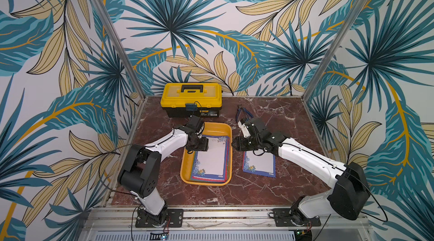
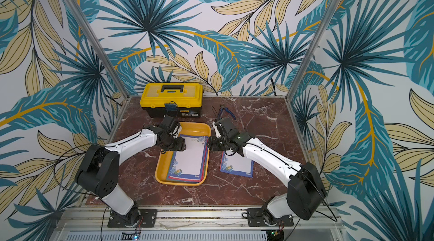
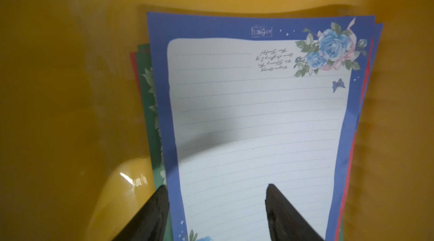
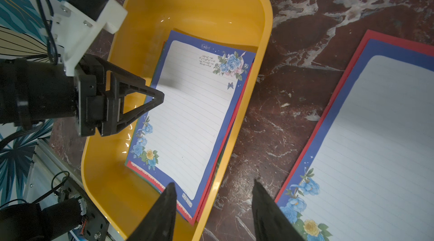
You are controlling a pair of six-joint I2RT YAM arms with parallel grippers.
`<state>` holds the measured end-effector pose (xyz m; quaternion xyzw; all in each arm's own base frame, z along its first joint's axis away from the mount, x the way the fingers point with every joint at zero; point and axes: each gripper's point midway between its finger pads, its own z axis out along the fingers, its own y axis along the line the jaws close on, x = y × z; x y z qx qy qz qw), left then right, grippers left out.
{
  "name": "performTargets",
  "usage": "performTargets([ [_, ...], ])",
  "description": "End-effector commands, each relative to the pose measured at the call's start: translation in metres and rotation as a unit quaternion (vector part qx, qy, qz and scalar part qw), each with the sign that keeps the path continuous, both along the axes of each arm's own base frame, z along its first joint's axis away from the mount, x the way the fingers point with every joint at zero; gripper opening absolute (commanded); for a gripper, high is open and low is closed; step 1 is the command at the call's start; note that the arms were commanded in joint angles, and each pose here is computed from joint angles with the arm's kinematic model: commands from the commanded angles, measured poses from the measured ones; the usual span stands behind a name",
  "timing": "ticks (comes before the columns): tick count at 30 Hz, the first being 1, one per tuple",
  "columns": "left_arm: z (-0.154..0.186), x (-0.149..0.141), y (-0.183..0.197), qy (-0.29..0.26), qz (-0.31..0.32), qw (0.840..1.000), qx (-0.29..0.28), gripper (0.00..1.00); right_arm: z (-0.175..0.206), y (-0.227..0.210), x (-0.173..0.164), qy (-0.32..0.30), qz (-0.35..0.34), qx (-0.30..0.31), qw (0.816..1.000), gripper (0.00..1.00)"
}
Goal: Take out the stationery paper from the storage box
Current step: Pick up the stationery paper from the storage box.
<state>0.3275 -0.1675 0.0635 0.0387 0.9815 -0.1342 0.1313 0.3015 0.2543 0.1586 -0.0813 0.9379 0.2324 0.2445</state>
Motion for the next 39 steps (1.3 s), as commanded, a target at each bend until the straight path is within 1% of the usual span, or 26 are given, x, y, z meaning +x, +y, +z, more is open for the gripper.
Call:
performTargets([
  [1, -0.004, 0.002, 0.002, 0.005, 0.002, 1.0, 0.006, 0.67, -0.009, 0.008, 0.0, 0.019, 0.003, 0.005, 1.0, 0.53],
  [5, -0.013, 0.001, 0.003, 0.017, 0.001, 1.0, 0.01, 0.66, -0.013, 0.014, 0.0, 0.03, 0.006, 0.011, 0.999, 0.53],
  [12, -0.018, 0.0, 0.002, 0.024, -0.002, 1.0, 0.012, 0.65, -0.02, 0.021, -0.002, 0.047, 0.008, 0.019, 0.999, 0.53],
  [19, -0.015, 0.001, 0.003, 0.02, 0.001, 1.0, 0.014, 0.64, -0.028, 0.021, -0.003, 0.058, 0.005, 0.012, 0.998, 0.53],
  [23, -0.008, 0.004, 0.004, 0.007, 0.003, 1.0, 0.013, 0.67, -0.031, 0.02, -0.004, 0.062, 0.004, 0.01, 0.998, 0.53],
  [26, -0.005, 0.005, 0.005, 0.003, 0.004, 1.0, 0.014, 0.67, -0.035, 0.019, -0.005, 0.067, 0.003, 0.005, 0.998, 0.52],
  [35, -0.013, 0.004, 0.01, 0.008, 0.011, 0.999, 0.029, 0.66, -0.046, 0.02, -0.008, 0.085, 0.005, -0.001, 0.996, 0.51],
  [39, -0.013, 0.003, 0.007, 0.012, 0.007, 1.0, 0.021, 0.65, -0.048, 0.021, -0.008, 0.088, 0.005, -0.001, 0.996, 0.5],
])
